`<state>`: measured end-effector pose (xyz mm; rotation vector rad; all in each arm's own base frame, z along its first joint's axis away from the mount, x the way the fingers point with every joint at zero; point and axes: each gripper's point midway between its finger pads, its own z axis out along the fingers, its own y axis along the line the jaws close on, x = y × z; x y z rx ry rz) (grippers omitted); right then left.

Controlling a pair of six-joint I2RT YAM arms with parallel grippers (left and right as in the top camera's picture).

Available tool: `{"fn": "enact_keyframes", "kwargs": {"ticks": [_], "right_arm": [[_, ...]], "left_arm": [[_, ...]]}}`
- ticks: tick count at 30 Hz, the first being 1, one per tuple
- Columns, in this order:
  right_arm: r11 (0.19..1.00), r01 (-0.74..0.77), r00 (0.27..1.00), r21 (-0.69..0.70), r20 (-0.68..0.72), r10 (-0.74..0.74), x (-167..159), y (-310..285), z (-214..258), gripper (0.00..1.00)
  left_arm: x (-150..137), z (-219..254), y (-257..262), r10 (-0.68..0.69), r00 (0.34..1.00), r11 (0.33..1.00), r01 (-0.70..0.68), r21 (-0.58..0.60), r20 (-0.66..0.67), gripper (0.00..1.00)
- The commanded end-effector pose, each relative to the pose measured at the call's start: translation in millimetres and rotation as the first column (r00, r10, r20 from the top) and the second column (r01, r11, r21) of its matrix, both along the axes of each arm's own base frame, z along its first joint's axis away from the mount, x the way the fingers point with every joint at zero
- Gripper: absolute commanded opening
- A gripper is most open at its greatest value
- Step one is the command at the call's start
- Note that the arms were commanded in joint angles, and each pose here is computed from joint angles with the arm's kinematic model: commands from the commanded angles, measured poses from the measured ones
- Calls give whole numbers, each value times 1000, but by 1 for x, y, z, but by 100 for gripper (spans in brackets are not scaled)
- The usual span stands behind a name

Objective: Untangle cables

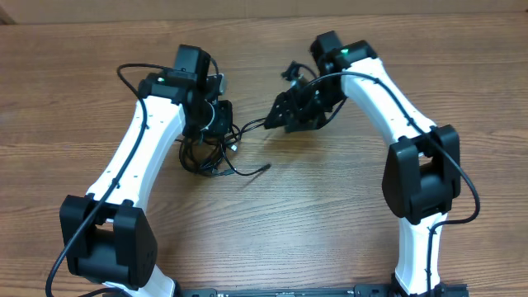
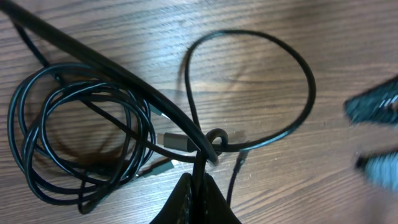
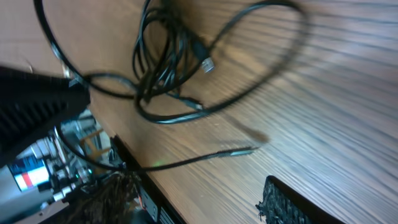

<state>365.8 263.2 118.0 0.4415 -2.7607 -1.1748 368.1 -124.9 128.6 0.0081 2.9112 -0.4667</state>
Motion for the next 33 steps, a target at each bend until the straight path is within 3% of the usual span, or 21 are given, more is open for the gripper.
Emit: {"fn": "enact_keyframes", "kwargs": {"ticks": [1,5,14,17,20,24,26,31,33], "right_arm": [[997,-61,997,36,43,59,-9,16,8,70],[988,-129,988,79,94,122,-13,27,12,70],[942,-207,974,265,148,173,-20,44,37,70],[927,-209,974,312,148,170,-20,48,45,70],[922,-179,982,343,116,147,-18,51,50,68],[942,-50,999,332,13,48,-4,53,53,55],[944,-2,1000,331,-18,9,4,55,55,55],[938,38,999,344,-14,-35,17,61,59,49],[942,38,999,334,11,-44,22,60,57,40]], "left_arm": [[4,11,-5,19,1000,997,-18,-71,6,4],[5,11,-1,35,999,996,-35,-82,1,4],[1,41,-18,25,998,907,-50,-418,-65,4],[1,50,-22,2,999,879,-27,-476,-54,4],[3,51,-21,-49,999,882,49,-468,11,4],[4,51,-22,-87,994,883,104,-458,59,4],[5,52,-22,-102,992,882,127,-453,79,4],[5,51,-22,-143,983,881,181,-436,119,4],[5,48,-19,-152,980,890,191,-414,125,4]]}}
